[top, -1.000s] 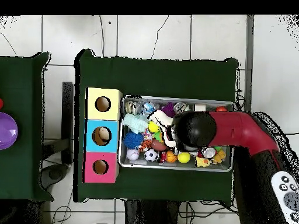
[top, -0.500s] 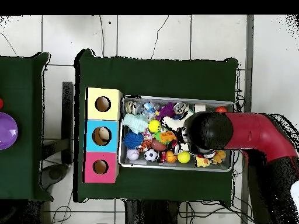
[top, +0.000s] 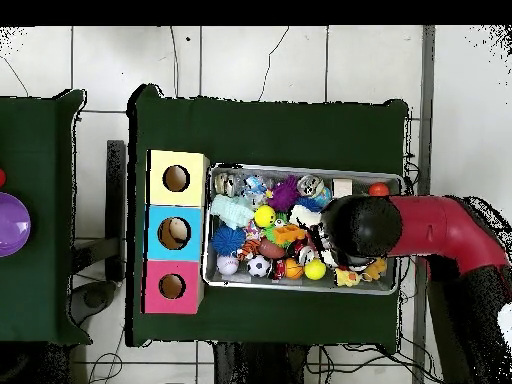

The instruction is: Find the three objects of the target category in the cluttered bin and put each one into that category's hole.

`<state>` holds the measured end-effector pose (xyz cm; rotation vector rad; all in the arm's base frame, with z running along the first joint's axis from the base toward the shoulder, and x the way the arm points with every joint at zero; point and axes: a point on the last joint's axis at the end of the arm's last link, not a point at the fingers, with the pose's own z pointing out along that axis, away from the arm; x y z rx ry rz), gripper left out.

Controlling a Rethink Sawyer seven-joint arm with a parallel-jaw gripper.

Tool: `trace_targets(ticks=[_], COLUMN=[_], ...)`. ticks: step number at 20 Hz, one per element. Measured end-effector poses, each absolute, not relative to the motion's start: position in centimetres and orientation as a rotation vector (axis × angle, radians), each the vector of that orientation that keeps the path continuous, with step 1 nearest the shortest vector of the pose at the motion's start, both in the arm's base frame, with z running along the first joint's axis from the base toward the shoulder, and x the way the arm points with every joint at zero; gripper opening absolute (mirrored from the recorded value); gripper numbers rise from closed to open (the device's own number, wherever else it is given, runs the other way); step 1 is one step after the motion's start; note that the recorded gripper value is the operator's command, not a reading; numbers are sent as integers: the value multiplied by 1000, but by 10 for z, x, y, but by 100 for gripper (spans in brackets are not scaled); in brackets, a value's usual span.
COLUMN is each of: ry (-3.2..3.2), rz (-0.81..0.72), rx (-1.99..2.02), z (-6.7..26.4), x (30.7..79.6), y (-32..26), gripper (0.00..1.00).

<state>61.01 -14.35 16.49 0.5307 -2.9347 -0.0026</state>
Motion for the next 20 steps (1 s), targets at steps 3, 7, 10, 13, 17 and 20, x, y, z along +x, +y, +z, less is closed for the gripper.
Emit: trace_targets(ticks=[3, 7, 10, 13, 17, 20], ry=[-2921, -2914, -2918, -2930, -2940, -2947], rz=[-47, -109, -126, -147, -149, -152], rx=[542, 585, 608, 640, 671, 701], z=[148, 121, 113, 105, 104, 107], x=[608, 607, 608, 611, 614, 619], y=[-140, -129, -124, -119, -114, -107], gripper=[0, 100, 100, 100, 100, 100])
